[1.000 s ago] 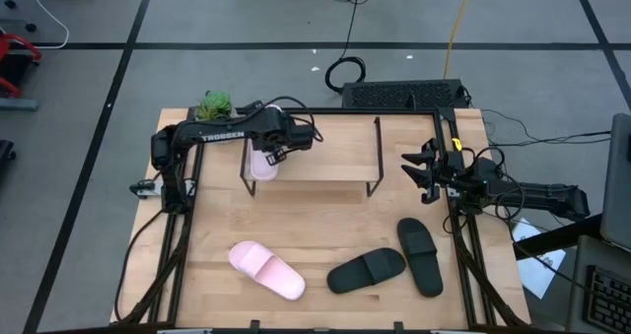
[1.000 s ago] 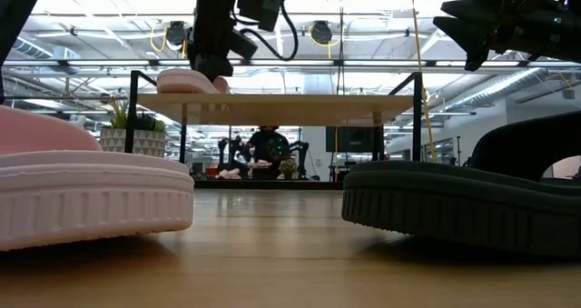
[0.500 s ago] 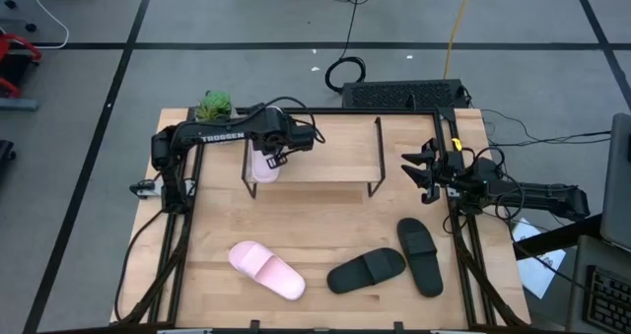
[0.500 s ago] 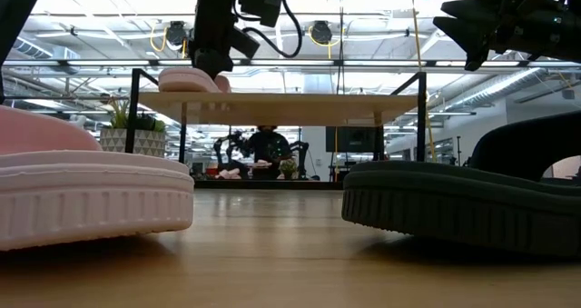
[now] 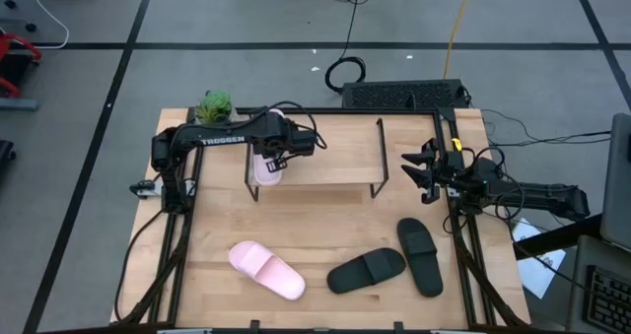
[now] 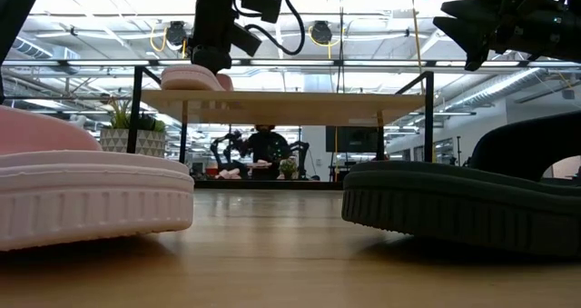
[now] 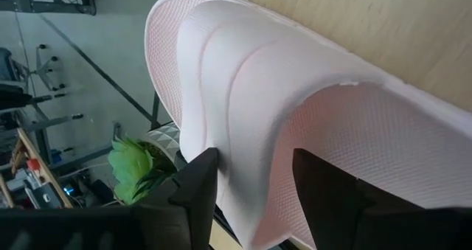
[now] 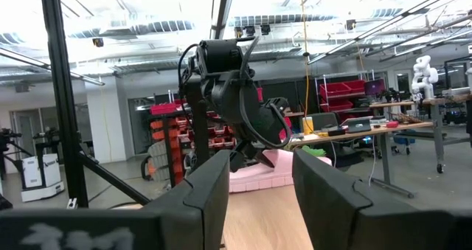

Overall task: Pick and place slides into the shelf
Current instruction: Put the left pink slipper on the shelf

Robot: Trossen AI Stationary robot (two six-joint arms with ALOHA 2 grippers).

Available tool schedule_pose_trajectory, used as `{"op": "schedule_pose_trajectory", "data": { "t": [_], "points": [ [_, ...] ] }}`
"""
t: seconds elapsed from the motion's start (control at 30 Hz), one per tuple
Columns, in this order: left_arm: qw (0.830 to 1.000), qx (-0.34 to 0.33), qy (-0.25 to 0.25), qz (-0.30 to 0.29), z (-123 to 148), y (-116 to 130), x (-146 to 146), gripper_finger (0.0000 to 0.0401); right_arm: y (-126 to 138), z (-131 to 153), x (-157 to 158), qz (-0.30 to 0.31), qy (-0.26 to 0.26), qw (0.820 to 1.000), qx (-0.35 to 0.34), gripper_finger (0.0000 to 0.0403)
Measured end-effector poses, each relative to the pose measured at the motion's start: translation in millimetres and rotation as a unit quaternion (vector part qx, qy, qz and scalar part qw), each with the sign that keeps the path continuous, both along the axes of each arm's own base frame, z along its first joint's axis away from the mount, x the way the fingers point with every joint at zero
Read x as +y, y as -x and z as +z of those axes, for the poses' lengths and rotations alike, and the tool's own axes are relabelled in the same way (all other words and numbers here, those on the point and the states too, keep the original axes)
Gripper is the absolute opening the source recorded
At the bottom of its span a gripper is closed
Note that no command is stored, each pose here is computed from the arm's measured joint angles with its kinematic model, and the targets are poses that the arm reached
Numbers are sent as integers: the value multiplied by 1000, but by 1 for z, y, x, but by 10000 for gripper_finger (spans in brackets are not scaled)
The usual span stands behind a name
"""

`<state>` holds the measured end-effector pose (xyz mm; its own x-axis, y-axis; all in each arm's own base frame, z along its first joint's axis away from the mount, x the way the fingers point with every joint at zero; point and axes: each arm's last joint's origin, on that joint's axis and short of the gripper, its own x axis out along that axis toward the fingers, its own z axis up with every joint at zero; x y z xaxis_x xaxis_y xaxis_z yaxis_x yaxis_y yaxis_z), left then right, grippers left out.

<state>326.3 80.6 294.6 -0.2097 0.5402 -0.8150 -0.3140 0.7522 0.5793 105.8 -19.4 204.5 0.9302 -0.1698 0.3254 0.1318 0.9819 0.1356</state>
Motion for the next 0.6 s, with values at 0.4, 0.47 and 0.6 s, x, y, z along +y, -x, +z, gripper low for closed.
{"op": "schedule_pose_trajectory", "data": {
  "t": [0.4, 0.47, 0.6],
  "points": [
    [1000, -5, 0, -9, 6, 3, -1, 170, 0, -1, 0, -1, 2, 1000, 8, 141],
    [1000, -17, 6, -6, 10, 5, -4, 170, 0, -1, 0, -1, 2, 1000, 8, 141],
    [999, -46, 21, -3, 22, 12, -12, 170, 0, -1, 0, -1, 2, 1000, 8, 141]
  ]
}}
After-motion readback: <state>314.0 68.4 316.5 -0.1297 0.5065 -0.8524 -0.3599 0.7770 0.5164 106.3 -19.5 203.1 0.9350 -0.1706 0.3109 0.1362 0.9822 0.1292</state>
